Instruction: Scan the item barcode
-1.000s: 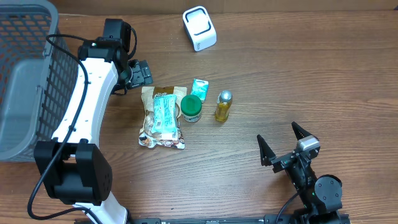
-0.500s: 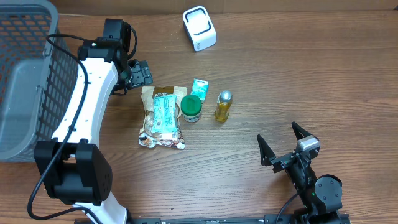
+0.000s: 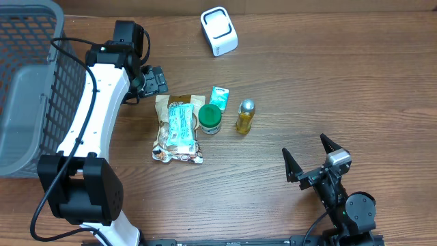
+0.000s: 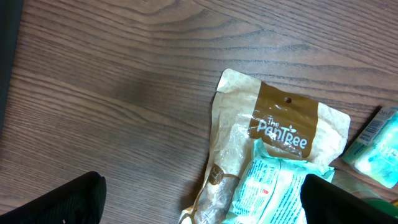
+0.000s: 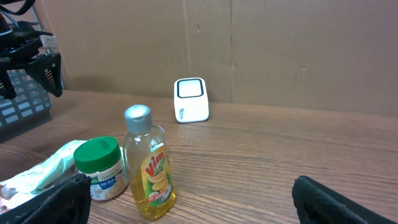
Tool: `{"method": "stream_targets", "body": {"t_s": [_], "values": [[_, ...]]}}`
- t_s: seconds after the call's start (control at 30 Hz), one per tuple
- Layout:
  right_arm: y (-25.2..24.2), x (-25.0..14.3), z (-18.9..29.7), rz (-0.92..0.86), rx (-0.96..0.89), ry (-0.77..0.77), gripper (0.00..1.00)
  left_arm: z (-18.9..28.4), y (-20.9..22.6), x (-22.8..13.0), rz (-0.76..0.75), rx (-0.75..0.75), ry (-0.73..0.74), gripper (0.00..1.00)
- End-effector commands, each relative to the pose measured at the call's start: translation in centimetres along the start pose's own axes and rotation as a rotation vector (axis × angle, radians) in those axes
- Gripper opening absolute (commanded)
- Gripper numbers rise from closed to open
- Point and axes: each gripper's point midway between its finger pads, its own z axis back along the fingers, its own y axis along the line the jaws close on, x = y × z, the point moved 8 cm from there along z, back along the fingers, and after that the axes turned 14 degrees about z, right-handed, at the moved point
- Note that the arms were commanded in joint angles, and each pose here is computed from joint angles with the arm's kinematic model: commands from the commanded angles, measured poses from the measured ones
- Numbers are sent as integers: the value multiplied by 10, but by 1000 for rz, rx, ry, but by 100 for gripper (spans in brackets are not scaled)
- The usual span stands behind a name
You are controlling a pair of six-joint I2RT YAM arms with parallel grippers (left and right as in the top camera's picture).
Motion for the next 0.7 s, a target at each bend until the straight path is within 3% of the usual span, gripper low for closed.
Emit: {"method": "stream_targets", "body": {"t_s": [0.0, 0.67], "values": [[0, -3, 0, -3, -4, 2, 100, 9, -1, 4, -13, -10, -32, 100], [-2, -3, 0, -3, -19, 6, 100, 9, -1, 4, -13, -10, -33, 100]]}}
